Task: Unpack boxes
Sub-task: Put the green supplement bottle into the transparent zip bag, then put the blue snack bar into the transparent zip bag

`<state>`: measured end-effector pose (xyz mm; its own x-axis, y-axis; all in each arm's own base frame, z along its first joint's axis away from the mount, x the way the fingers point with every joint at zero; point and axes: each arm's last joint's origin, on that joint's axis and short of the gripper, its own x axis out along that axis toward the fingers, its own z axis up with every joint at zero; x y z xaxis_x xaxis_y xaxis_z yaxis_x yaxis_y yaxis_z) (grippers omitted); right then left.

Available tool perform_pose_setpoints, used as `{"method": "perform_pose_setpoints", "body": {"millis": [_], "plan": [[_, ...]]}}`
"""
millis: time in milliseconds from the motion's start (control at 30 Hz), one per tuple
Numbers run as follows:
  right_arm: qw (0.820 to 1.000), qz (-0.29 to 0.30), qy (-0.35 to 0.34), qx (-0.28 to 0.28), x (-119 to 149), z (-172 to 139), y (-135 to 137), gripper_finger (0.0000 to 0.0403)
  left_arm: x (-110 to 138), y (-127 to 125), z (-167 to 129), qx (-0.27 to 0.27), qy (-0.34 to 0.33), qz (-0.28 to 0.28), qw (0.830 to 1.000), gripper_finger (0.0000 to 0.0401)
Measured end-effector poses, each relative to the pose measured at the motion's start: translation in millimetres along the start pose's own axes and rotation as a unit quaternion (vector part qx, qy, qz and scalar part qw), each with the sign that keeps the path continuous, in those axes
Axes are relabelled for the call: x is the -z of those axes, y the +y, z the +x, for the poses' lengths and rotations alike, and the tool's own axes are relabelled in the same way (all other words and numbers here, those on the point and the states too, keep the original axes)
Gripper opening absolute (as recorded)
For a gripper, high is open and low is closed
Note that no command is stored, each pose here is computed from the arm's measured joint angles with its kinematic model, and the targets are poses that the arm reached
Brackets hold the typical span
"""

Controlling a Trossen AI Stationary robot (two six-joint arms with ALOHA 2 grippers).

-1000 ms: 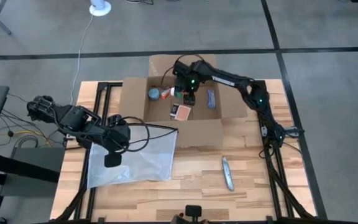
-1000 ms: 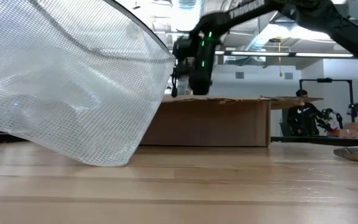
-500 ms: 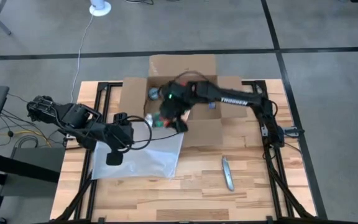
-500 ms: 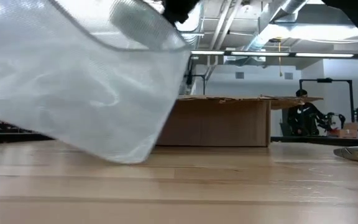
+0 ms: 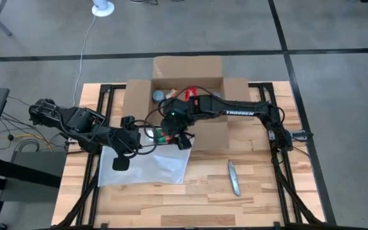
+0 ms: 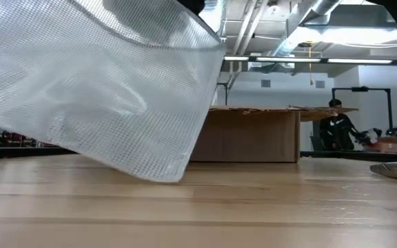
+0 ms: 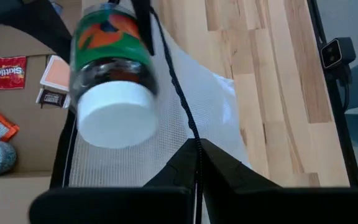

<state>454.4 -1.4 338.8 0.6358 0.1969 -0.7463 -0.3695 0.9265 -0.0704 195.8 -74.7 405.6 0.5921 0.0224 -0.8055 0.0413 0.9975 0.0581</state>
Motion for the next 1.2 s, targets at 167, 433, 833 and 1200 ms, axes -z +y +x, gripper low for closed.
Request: {"method": "perform_pose_setpoints", "body": {"millis": [167, 433, 833, 1200], "plan": [[0.997, -0.018, 0.026, 0.075, -4, 2, 9, 0.0366, 0, 2, 0, -0.005, 0.003, -0.012, 1.0, 0.0], [0.985, -0.019, 0.108, 0.132, 13, -3, -6, 0.0253, 7, 4, 0, -0.016, 0.037, -0.052, 0.998, 0.0], [0.948, 0.144, 0.181, 0.22, 83, -42, -116, 0.0232, 16, -1, -3, -0.025, 0.07, -0.089, 0.993, 0.0], [0.927, 0.257, 0.196, 0.191, 167, -6, -156, 0.0232, 17, 0, -3, -0.027, 0.072, -0.09, 0.993, 0.0]]}}
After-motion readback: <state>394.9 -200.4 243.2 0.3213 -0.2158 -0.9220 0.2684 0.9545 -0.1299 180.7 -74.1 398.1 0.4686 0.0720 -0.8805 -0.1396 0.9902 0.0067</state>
